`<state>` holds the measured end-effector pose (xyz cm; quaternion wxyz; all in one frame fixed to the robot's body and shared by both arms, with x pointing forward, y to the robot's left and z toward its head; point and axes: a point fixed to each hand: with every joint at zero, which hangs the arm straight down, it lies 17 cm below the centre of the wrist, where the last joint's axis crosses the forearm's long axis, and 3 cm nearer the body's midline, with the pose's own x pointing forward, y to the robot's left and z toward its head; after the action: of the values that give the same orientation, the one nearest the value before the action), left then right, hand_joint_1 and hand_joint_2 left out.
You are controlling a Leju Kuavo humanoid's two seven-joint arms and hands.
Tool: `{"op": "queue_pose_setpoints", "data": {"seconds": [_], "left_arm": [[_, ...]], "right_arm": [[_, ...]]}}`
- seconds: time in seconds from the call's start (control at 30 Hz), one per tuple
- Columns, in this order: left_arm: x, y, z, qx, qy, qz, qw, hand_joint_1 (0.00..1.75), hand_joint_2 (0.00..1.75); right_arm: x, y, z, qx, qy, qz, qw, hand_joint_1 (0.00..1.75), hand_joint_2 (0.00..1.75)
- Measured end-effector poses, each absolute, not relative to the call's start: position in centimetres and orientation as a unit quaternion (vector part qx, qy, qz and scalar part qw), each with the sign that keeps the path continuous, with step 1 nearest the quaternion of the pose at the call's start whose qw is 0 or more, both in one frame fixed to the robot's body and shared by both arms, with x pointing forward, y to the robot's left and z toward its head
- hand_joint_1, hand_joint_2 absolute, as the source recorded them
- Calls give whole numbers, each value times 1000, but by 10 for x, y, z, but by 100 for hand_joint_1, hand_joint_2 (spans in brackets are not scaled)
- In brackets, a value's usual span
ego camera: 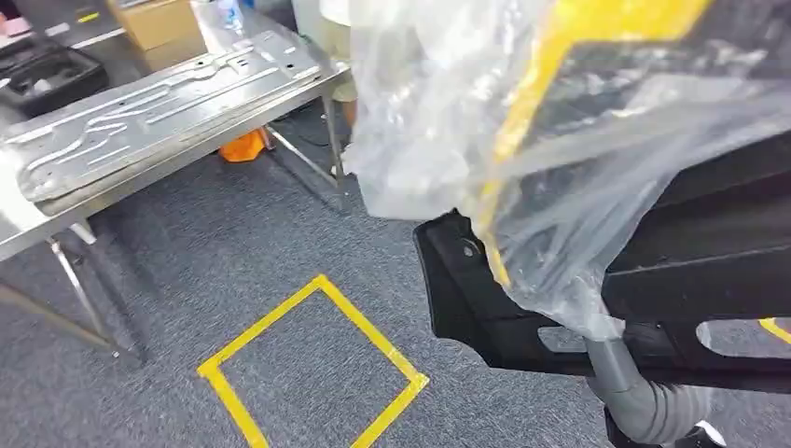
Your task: Take the parts from the cabinet and place them on the table.
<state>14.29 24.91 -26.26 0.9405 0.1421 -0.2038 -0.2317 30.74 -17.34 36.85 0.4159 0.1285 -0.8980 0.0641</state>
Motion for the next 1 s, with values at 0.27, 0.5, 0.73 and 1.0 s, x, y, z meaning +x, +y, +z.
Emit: {"op": "queue_pose_setpoints", "data": {"seconds": [0.27, 0.5, 0.73, 1.0], "left_arm": [[135, 249, -264, 141, -199, -234, 941, 0, 175], [132, 249, -265, 140, -195, -233, 942, 0, 175], [132, 249, -265, 140, -196, -231, 943, 0, 175], [137, 249, -264, 141, -200, -226, 943, 0, 175]], "right_arm": [[309, -173, 366, 127, -896, 65, 420, 175, 175], [311, -173, 368, 123, -897, 67, 419, 175, 175], [312, -173, 371, 122, -899, 68, 416, 175, 175], [312, -172, 373, 122, -900, 72, 413, 175, 175]]}}
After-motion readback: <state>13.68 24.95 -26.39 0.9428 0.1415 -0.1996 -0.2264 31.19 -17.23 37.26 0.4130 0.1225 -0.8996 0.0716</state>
